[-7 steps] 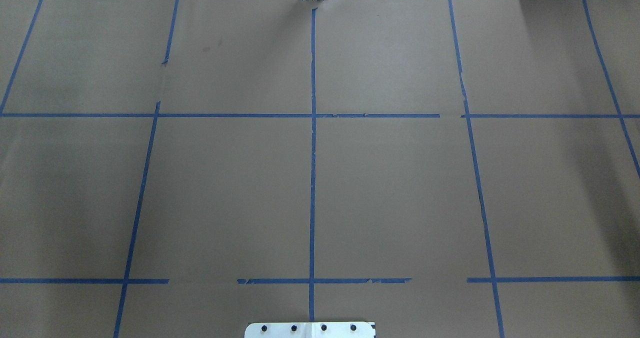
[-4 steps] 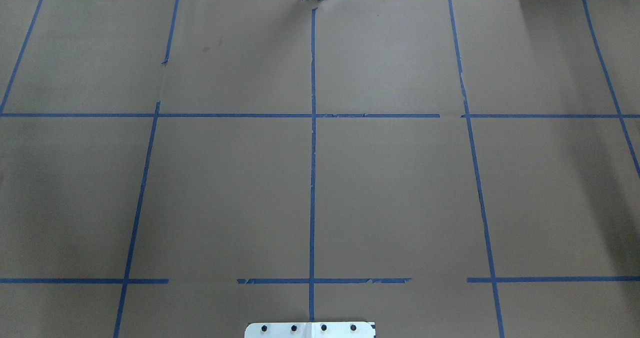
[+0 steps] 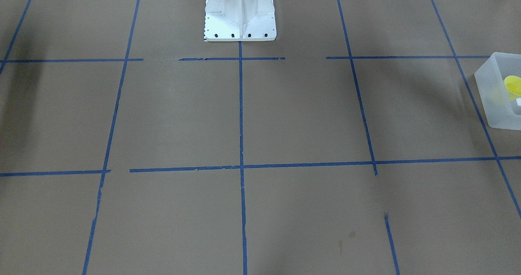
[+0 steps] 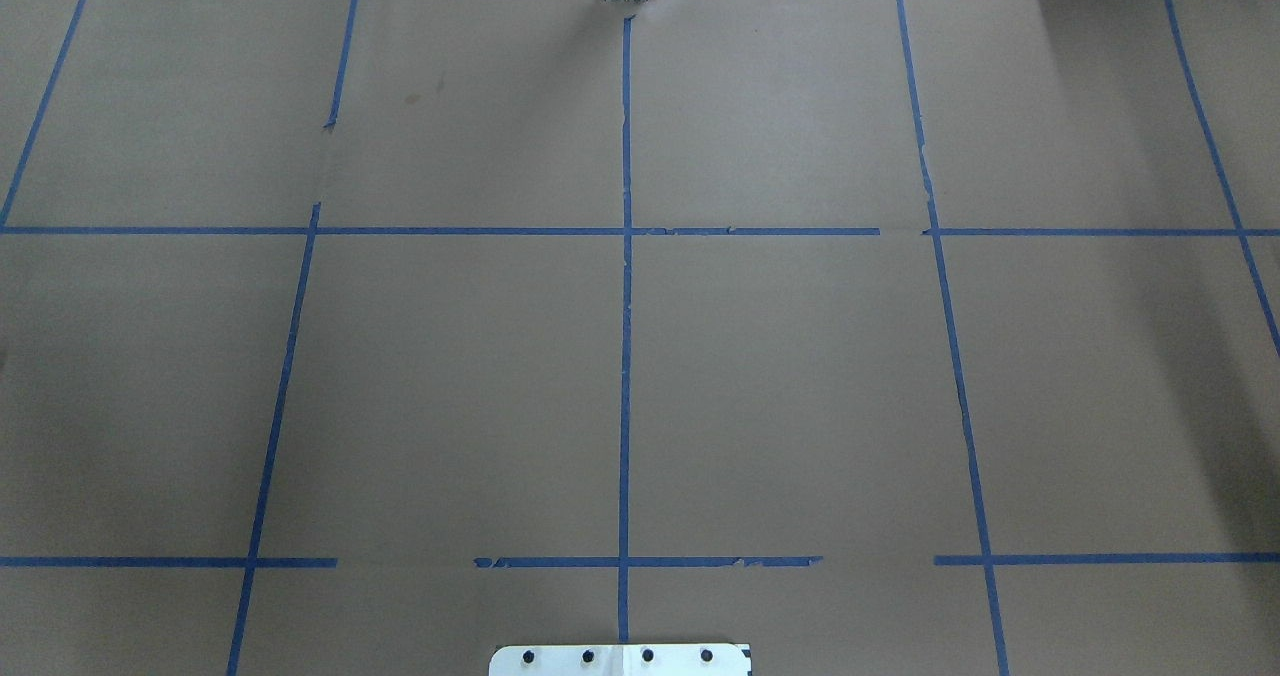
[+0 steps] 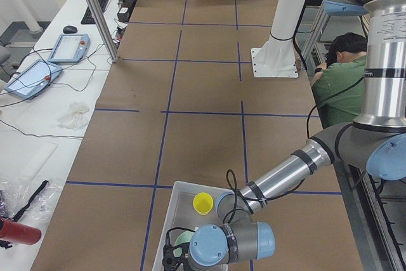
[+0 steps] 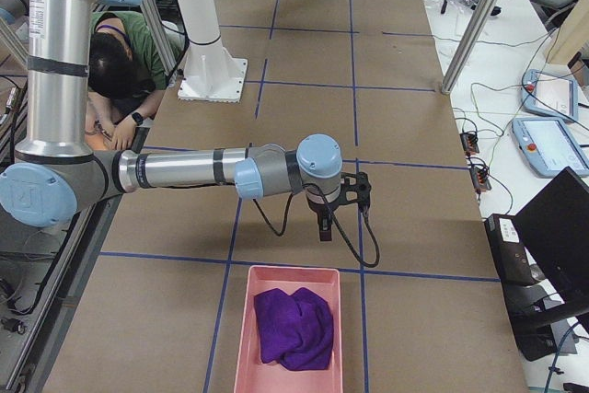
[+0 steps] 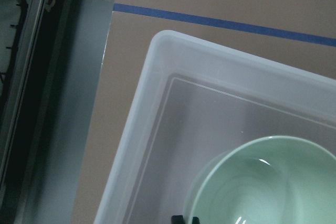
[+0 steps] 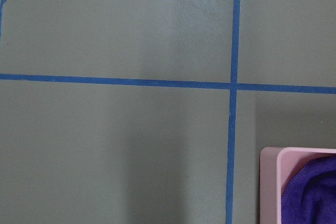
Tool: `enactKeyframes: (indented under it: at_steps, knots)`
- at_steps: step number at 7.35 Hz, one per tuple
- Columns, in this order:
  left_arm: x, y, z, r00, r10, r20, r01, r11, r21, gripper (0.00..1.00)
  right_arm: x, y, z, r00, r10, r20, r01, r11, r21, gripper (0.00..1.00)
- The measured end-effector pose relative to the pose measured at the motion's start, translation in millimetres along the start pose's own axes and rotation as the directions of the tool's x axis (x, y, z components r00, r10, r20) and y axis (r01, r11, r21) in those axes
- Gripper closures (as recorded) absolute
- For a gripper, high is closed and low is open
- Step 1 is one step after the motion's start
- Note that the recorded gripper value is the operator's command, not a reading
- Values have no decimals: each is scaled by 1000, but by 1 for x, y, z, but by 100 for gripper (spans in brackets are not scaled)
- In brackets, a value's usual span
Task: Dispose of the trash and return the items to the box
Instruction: 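Lower the green bowl into the clear bin and open the left gripper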
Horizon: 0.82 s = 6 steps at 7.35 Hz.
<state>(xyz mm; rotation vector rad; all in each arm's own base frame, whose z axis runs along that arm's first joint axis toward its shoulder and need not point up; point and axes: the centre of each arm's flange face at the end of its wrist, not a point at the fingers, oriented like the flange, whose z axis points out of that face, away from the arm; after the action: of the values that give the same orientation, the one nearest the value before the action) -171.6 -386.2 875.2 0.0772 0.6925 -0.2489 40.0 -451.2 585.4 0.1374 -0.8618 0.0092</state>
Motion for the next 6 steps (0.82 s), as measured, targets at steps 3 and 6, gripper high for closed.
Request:
enactKeyframes:
  at_steps: [3, 6]
  knots:
    - [15, -16, -20, 1000, 28, 8, -29, 999, 46, 0, -2, 0, -2, 1000, -3, 1, 3, 1000, 3, 0]
    - [85, -37, -104, 986, 165, 28, -168, 962, 217, 0, -1, 1, -2, 1000, -1, 2, 1, 1000, 3, 0]
